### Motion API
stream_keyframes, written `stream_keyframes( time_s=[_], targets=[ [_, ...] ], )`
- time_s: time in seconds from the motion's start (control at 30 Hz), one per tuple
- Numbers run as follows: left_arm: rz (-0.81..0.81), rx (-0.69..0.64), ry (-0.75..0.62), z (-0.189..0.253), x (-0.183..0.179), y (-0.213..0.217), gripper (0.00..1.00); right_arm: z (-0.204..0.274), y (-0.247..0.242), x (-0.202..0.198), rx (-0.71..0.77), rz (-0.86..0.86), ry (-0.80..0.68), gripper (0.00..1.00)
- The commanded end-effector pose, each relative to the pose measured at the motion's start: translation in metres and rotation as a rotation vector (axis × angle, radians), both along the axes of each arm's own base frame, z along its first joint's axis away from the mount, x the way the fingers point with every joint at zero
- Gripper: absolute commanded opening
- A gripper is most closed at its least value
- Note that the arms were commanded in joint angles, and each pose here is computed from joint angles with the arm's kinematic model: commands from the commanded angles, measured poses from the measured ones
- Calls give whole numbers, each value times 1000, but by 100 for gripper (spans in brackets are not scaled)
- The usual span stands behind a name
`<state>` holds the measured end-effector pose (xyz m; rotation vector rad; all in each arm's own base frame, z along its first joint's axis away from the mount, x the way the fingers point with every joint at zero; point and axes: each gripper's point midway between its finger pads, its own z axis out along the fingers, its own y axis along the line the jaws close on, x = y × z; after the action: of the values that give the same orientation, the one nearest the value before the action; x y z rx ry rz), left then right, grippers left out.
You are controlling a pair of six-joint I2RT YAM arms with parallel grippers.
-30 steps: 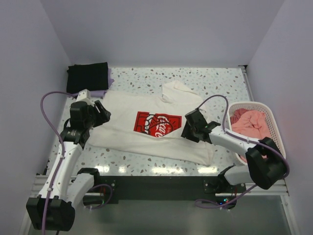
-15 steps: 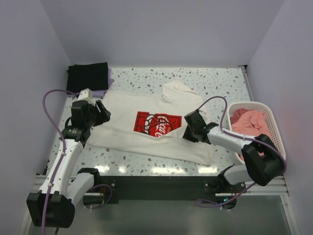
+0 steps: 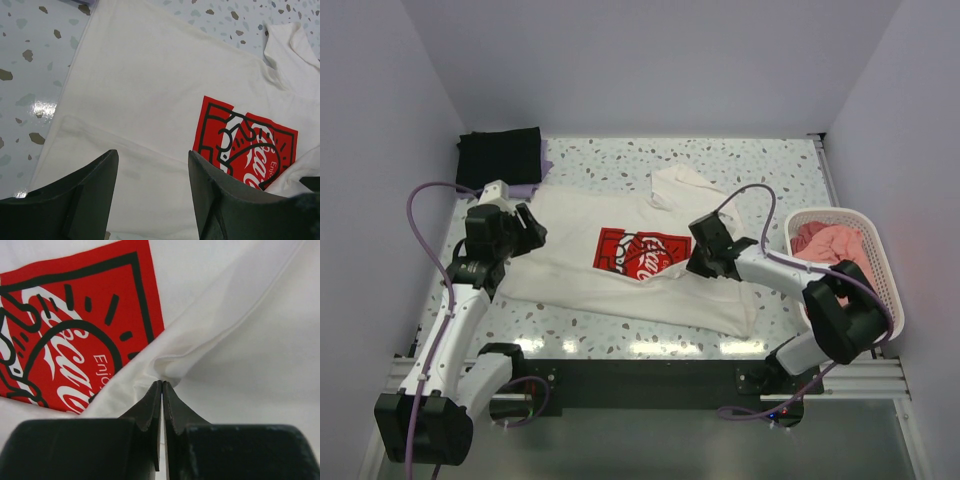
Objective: Fold and stack the t-shirts
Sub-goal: Fold the tshirt
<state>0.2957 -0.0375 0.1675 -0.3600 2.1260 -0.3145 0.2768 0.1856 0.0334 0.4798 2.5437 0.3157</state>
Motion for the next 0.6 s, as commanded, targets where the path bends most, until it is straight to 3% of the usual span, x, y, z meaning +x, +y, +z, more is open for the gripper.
stream_keyframes(
  time_s=[0.0, 0.33, 0.57],
  targets=[
    [-34, 11, -63, 12, 8, -4, 63, 17, 14, 28, 11, 6, -72, 3],
    [-37, 12, -37, 3, 7, -4, 63, 25, 28, 55, 17, 9, -118, 3],
    [3, 0, 55, -15, 16, -1, 63, 29, 33, 71, 50, -9, -143, 4]
  ],
)
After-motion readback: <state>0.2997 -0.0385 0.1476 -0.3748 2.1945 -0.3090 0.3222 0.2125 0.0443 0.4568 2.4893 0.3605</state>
